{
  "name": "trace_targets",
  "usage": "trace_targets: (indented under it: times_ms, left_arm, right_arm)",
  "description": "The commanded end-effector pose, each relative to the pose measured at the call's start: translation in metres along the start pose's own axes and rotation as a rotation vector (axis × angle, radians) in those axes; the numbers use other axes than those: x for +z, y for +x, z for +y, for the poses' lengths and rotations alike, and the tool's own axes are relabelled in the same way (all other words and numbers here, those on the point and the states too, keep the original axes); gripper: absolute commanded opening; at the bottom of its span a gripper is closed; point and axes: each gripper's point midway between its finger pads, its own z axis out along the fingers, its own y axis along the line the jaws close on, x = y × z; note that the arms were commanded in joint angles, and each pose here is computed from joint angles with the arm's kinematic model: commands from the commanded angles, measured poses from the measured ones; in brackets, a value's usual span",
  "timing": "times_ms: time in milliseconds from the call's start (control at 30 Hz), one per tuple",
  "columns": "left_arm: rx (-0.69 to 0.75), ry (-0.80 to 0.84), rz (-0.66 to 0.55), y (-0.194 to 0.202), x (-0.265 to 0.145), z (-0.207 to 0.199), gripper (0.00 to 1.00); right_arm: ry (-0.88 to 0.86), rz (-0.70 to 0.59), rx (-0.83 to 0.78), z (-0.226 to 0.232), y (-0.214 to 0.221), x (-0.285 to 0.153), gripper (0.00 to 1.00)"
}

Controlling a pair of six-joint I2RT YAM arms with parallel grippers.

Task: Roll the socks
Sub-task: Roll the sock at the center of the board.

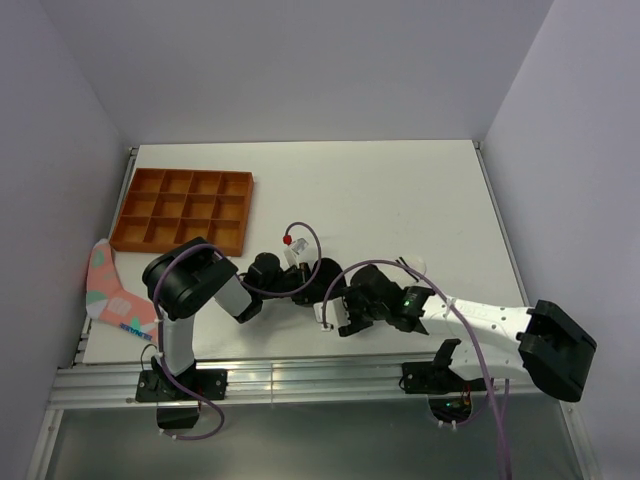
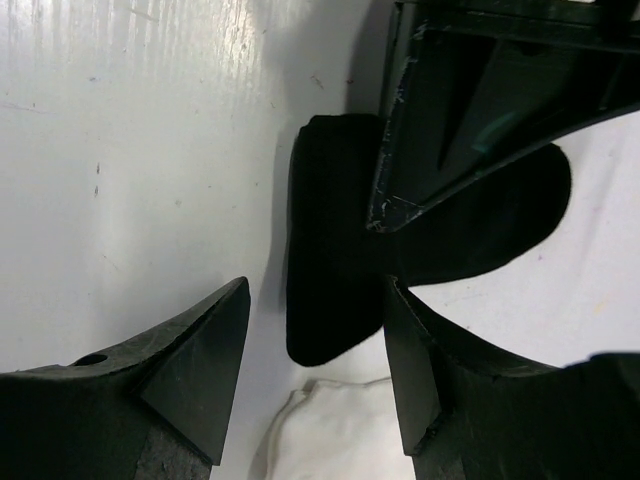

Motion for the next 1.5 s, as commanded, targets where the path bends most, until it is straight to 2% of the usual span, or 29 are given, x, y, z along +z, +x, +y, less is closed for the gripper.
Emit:
trace_targets:
  times_ms: [0, 333, 500, 533, 667, 733, 833, 967, 1067, 1300, 1467]
  left_arm:
    - [-0.172, -0.337, 0.302, 0.102, -0.044, 0.086, 0.00]
    - [-0.171, -0.330, 0.306, 0.103, -0.046, 0.085, 0.00]
    - [-0.169, -0.319, 0.311, 0.102, -0.045, 0.082, 0.00]
    - [-0.171, -0.323, 0.312, 0.102, -0.044, 0.082, 0.00]
    - [-0.159, -0.313, 0.301, 0.095, -0.041, 0.078, 0.00]
    - [-0.148, -0.305, 0.279, 0.089, -0.039, 0.074, 0.00]
    - [-0.126, -0.277, 0.208, 0.070, -0.035, 0.061, 0.06]
    - [-0.073, -0.256, 0.108, 0.037, -0.028, 0.041, 0.25]
    - [-0.054, -0.270, 0.052, 0.019, -0.027, 0.036, 0.32]
    - [-0.055, -0.321, -0.087, -0.012, -0.036, 0.034, 0.35]
    - [-0.042, -0.373, -0.138, -0.024, -0.049, 0.034, 0.37]
  right_arm:
    - [0.029, -0.005, -0.037, -0.007, -0.002, 0.008, 0.63]
    - [0.061, 0.017, -0.039, -0.012, 0.006, 0.024, 0.61]
    - [0.045, 0.028, -0.036, -0.012, 0.008, 0.029, 0.56]
    - [0.040, 0.034, -0.033, -0.011, 0.009, 0.030, 0.54]
    - [-0.030, 0.043, 0.009, -0.010, 0.003, 0.031, 0.35]
    - [-0.093, 0.070, 0.047, -0.005, 0.001, 0.027, 0.31]
    - [-0.149, 0.088, 0.085, 0.001, -0.001, 0.022, 0.28]
    - [-0.244, 0.137, 0.148, 0.013, 0.002, 0.018, 0.26]
    - [-0.279, 0.180, 0.183, 0.020, 0.010, 0.018, 0.23]
    - [-0.316, 0.244, 0.249, 0.027, 0.021, 0.019, 0.22]
    - [-0.357, 0.258, 0.292, 0.026, 0.023, 0.018, 0.21]
